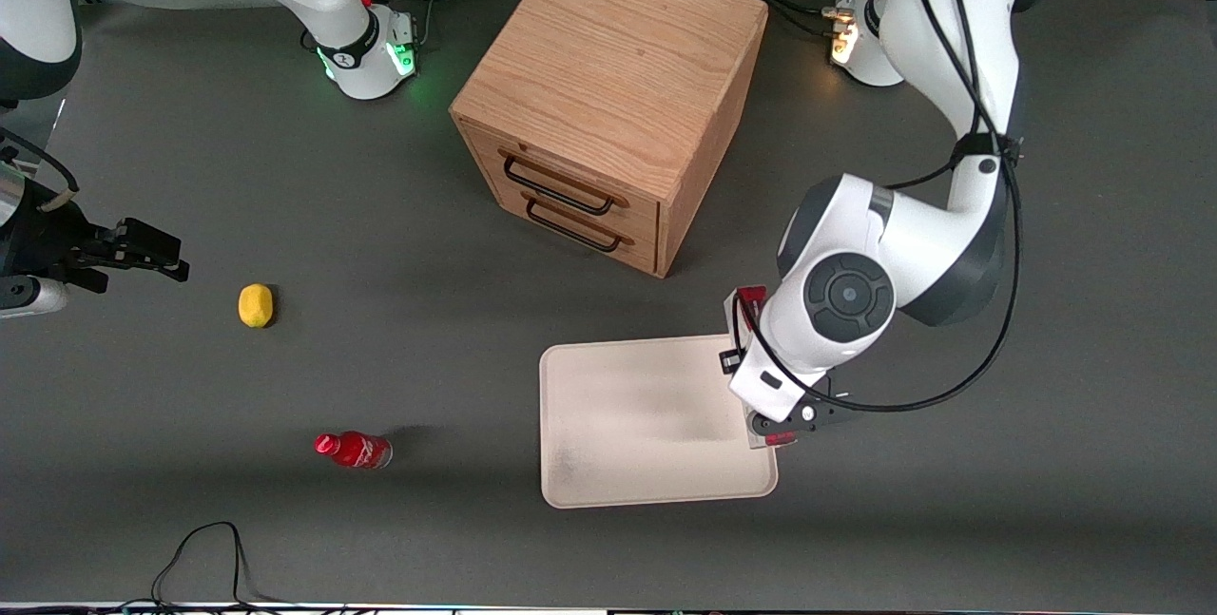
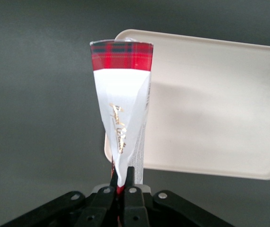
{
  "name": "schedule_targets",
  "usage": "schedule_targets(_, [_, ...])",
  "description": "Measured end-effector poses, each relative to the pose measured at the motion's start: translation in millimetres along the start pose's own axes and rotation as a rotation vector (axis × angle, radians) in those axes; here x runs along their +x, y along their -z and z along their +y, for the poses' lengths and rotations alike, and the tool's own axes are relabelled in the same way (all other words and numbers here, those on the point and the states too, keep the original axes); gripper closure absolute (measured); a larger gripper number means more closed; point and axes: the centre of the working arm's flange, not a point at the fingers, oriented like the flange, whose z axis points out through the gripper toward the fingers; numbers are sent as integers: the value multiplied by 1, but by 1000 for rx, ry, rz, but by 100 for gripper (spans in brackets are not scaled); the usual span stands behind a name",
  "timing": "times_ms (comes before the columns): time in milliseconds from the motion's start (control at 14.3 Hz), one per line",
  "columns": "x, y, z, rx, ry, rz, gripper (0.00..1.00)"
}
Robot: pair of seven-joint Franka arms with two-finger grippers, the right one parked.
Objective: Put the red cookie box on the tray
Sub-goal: 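Lower the cookie box onto the tray with the left gripper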
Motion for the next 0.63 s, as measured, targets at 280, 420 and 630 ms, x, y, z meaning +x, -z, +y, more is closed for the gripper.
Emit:
schedule_targets(280, [10,-59,0,11,-9,-15,97])
schedule_targets(420, [11,-81,2,15,-10,-22,97])
schedule_targets(630, [14,-97,4,8,-12,-12,97])
